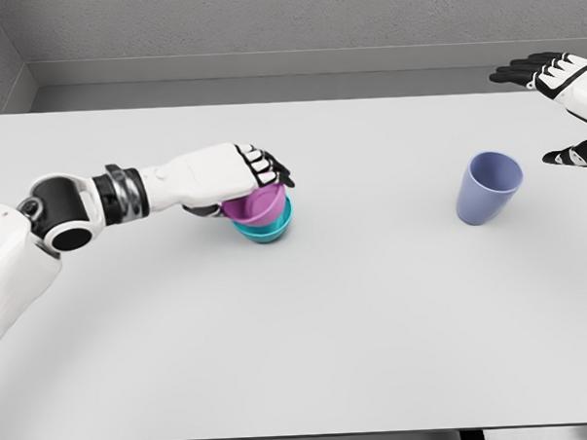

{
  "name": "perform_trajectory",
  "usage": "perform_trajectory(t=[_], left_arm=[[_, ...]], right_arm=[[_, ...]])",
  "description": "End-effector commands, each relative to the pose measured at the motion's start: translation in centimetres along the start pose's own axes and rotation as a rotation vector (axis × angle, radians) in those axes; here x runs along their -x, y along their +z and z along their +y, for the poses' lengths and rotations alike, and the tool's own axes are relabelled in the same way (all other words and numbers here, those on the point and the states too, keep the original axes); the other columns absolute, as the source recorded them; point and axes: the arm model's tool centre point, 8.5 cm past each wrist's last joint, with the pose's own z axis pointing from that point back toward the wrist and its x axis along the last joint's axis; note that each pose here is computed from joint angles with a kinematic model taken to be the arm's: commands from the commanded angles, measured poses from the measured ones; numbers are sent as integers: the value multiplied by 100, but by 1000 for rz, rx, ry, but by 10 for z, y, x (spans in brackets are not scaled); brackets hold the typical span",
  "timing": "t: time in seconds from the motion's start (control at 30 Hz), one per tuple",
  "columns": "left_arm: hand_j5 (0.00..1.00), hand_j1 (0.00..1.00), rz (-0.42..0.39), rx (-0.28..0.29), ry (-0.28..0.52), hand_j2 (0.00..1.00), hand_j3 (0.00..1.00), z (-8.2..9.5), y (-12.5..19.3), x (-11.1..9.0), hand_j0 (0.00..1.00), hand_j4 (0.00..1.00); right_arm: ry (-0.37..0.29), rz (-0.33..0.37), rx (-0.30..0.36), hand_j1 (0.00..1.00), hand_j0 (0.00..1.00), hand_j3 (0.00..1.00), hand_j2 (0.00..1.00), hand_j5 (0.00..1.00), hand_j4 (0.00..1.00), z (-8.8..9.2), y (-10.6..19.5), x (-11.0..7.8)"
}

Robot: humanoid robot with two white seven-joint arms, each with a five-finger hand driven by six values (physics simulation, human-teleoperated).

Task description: Stacking bowl and cup with both arms

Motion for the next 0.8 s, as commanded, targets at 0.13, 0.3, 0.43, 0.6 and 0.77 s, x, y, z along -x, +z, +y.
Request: perform_trajectory(t=[0.13, 0.3, 0.43, 0.6, 0.77], left_arm=[[69, 69, 3, 10, 2, 69, 69, -4, -2, 0, 69, 69], [70, 70, 9, 14, 7, 70, 70, -5, -1, 3, 70, 70], [73, 73, 13, 10, 4, 73, 73, -3, 0, 5, 73, 73], [97, 97, 19, 17, 15, 97, 97, -6, 0, 7, 97, 97], [100, 100, 16, 17, 17, 100, 100, -7, 0, 6, 100, 100]], right_arm=[[-4, 1, 1, 100, 100, 100, 100, 100, 100, 0, 0, 0], [-3, 0, 2, 100, 100, 100, 100, 100, 100, -1, 0, 0], [-3, 1, 2, 100, 100, 100, 100, 100, 100, -1, 0, 0], [-3, 0, 2, 100, 100, 100, 100, 100, 100, -1, 0, 0], [-3, 0, 2, 100, 100, 100, 100, 100, 100, -1, 0, 0]])
